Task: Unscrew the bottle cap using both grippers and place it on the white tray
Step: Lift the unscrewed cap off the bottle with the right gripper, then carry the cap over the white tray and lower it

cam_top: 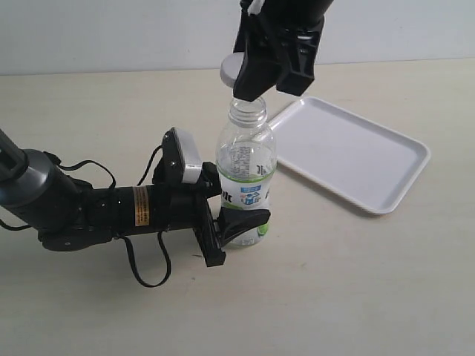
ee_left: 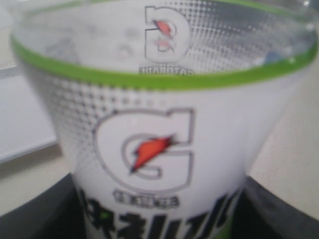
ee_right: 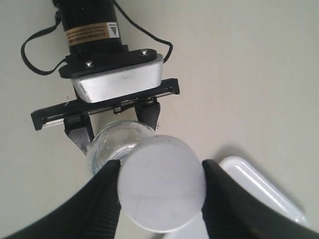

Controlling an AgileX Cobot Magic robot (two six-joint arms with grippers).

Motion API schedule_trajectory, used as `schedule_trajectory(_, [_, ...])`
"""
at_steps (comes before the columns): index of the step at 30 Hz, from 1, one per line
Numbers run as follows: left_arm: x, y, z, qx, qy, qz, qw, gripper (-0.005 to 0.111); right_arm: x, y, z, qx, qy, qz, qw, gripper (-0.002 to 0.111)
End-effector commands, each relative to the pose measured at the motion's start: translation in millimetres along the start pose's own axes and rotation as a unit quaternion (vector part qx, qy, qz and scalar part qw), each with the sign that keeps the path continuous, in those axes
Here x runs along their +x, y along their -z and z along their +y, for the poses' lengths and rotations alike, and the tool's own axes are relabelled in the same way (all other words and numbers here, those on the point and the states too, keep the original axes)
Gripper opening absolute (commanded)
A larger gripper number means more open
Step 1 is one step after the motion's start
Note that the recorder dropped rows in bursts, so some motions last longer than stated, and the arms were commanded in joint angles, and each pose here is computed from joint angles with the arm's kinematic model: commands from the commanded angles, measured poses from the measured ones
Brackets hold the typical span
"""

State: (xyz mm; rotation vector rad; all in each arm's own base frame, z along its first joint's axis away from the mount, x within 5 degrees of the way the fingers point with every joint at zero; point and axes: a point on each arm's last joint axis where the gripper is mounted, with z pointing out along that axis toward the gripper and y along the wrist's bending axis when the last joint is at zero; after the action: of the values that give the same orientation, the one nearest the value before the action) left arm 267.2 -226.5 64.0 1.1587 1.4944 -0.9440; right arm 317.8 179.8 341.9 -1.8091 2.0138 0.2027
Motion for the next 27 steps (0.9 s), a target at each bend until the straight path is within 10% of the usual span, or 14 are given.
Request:
schedule_trajectory(1, [1.0, 0.0, 0.8, -0.006, -0.001, 0.007, 1.000, 0.000, -0.2, 18.8, 1.1, 0.035, -0.038, 0.003, 0.999, 0.000])
schedule_trajectory(13, [0.9, 0.0, 0.5, -0.005, -0.003, 0.006, 1.000, 0.000, 88.1, 78.2, -18.8, 0.111, -0.275, -0.004, 0.955, 0.000])
schedule_trajectory(27, [0.9, 0.0, 0.5, -0.005, -0.003, 0.006, 1.000, 0.000, 192.1, -35.6, -60.1, 0.069, -0.480, 0.015, 0.875, 0.000])
